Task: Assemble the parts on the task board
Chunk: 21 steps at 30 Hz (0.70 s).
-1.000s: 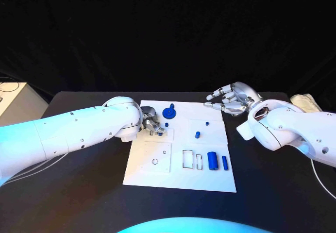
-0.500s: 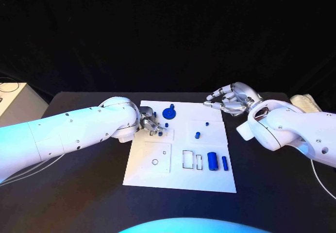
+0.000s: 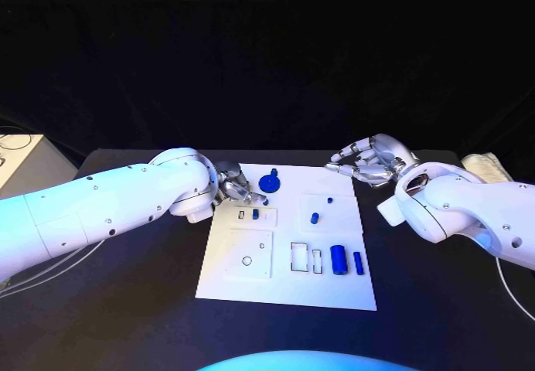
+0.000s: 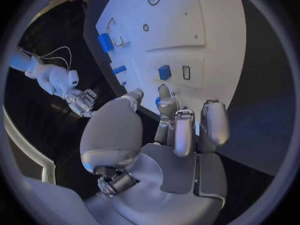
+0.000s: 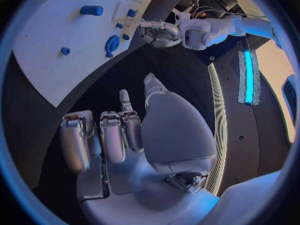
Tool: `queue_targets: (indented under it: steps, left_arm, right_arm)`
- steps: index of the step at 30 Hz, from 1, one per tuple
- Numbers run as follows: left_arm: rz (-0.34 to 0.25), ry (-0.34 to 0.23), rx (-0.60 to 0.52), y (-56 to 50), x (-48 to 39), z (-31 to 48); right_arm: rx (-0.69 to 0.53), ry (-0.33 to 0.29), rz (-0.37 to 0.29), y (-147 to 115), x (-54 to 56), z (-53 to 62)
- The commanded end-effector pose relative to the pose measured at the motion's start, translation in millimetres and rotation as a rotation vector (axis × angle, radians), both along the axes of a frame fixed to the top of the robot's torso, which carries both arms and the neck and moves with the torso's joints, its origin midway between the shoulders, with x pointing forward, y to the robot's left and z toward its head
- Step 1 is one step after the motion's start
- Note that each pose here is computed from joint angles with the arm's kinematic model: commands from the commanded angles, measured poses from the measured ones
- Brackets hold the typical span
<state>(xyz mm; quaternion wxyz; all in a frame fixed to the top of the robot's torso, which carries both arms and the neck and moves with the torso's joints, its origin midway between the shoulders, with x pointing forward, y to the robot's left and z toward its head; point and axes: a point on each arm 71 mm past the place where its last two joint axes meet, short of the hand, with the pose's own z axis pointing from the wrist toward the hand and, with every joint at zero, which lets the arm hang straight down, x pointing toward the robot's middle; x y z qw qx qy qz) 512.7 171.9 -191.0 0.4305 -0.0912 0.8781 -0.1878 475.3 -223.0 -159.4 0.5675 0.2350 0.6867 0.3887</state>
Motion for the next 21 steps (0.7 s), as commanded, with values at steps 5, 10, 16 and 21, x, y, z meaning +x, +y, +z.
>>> queue_targets:
  steps: [5, 10, 16, 21]
  left_arm:
    - [0.054, 0.025, -0.063, 18.6, 15.2, 15.0]
    - [0.077, 0.002, -0.081, 25.6, 34.0, 30.9]
    - [0.069, -0.013, -0.061, 26.1, 53.8, 45.7]
    - [0.076, -0.002, -0.025, 24.5, 65.2, 48.8]
  right_arm:
    - [0.005, -0.003, -0.008, -3, 1.9, -0.6]
    - [0.007, 0.000, -0.013, -4, 3.0, -1.0]
    - [0.008, 0.001, -0.013, -3, 3.2, -0.9]
    - [0.011, 0.001, -0.011, -2, 2.5, -0.4]
